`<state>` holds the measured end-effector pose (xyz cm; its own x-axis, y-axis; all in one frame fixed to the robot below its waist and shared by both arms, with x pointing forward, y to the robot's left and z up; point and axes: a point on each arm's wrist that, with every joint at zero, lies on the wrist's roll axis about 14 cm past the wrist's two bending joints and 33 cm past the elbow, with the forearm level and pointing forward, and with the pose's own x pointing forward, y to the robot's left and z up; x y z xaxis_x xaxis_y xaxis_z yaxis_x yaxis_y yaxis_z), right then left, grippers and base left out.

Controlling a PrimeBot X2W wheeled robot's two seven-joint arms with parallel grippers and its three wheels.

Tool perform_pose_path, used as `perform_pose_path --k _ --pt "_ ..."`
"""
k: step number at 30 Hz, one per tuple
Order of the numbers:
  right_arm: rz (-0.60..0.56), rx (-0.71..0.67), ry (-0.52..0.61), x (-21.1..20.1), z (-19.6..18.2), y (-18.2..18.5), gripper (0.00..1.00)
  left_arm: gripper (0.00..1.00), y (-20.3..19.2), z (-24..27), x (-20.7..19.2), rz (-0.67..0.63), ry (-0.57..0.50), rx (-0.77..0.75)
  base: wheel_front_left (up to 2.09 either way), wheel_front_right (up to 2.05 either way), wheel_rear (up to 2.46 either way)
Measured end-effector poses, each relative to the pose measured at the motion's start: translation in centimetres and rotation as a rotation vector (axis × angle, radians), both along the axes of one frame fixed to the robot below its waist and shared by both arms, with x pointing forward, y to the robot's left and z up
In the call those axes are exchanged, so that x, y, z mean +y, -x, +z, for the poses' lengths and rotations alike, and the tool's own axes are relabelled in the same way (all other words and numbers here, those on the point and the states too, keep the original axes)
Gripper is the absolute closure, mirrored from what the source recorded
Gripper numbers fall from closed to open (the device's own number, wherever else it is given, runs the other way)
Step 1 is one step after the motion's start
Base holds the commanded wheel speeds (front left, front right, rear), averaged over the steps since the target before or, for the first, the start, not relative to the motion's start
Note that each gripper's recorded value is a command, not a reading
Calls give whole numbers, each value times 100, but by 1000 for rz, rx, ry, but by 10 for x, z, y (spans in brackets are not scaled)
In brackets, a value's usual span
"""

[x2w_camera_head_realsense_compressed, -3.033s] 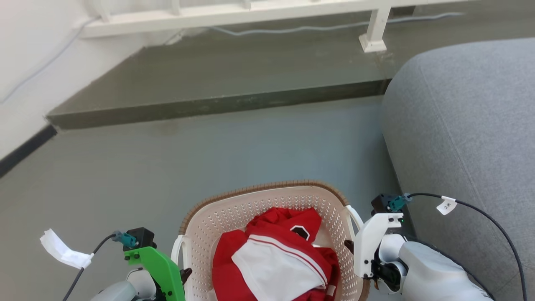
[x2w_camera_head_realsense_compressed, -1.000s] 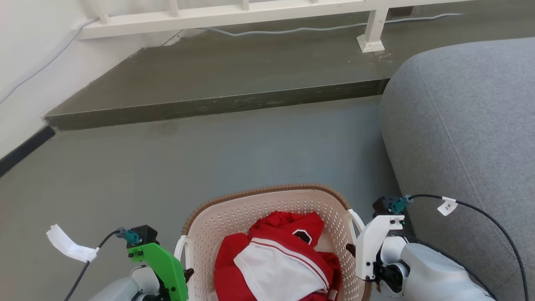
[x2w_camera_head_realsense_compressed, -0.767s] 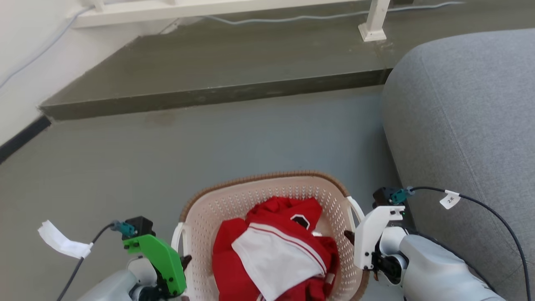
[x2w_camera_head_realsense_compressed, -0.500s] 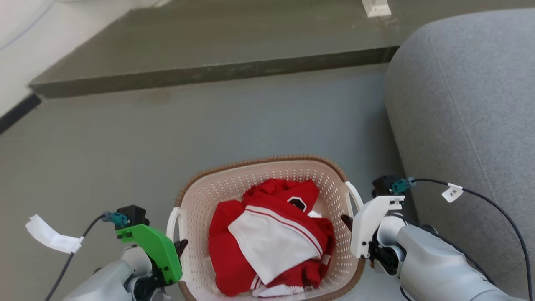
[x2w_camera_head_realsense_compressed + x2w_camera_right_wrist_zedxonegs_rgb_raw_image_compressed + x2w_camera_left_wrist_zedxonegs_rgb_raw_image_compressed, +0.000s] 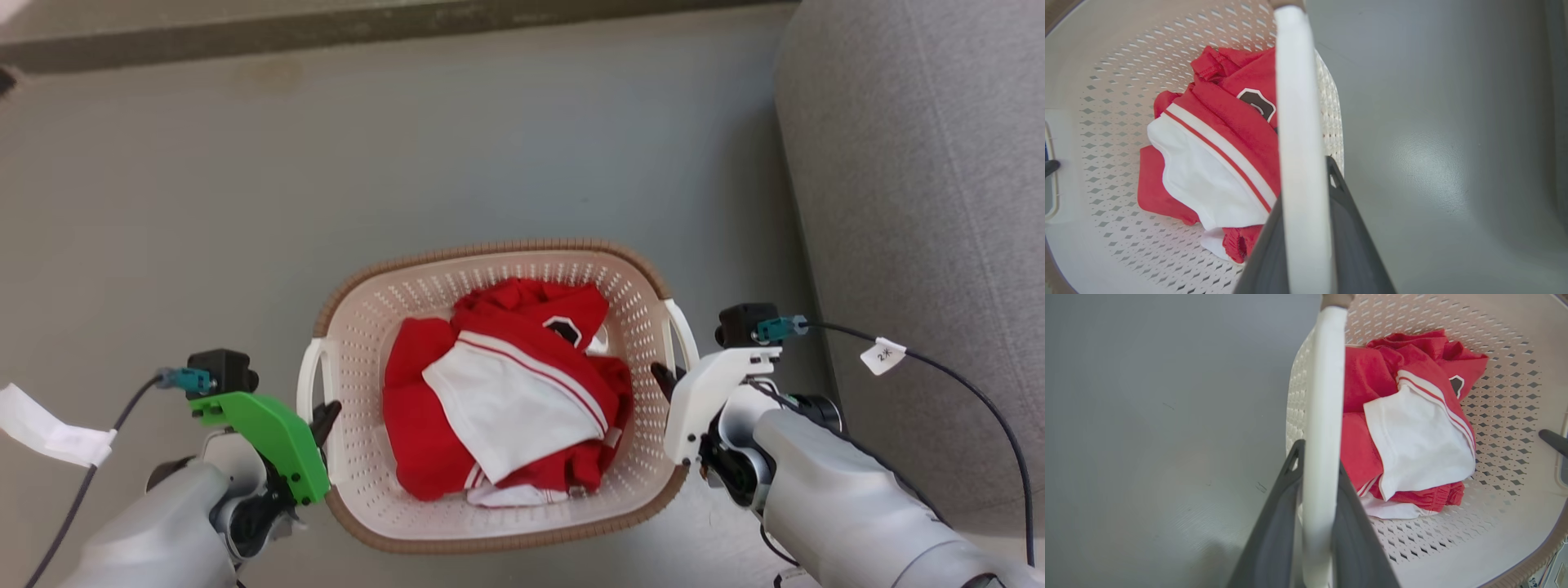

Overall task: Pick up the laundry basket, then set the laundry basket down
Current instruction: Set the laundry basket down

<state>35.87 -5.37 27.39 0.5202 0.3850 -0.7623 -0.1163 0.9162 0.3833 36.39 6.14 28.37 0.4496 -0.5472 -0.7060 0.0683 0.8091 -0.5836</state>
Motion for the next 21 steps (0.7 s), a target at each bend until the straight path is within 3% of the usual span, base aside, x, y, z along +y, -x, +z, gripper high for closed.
perform_pose_path --k 21 --pt "-44 103 -9 16 -68 -20 100 100 -26 -66 17 7 7 91 0 0 0"
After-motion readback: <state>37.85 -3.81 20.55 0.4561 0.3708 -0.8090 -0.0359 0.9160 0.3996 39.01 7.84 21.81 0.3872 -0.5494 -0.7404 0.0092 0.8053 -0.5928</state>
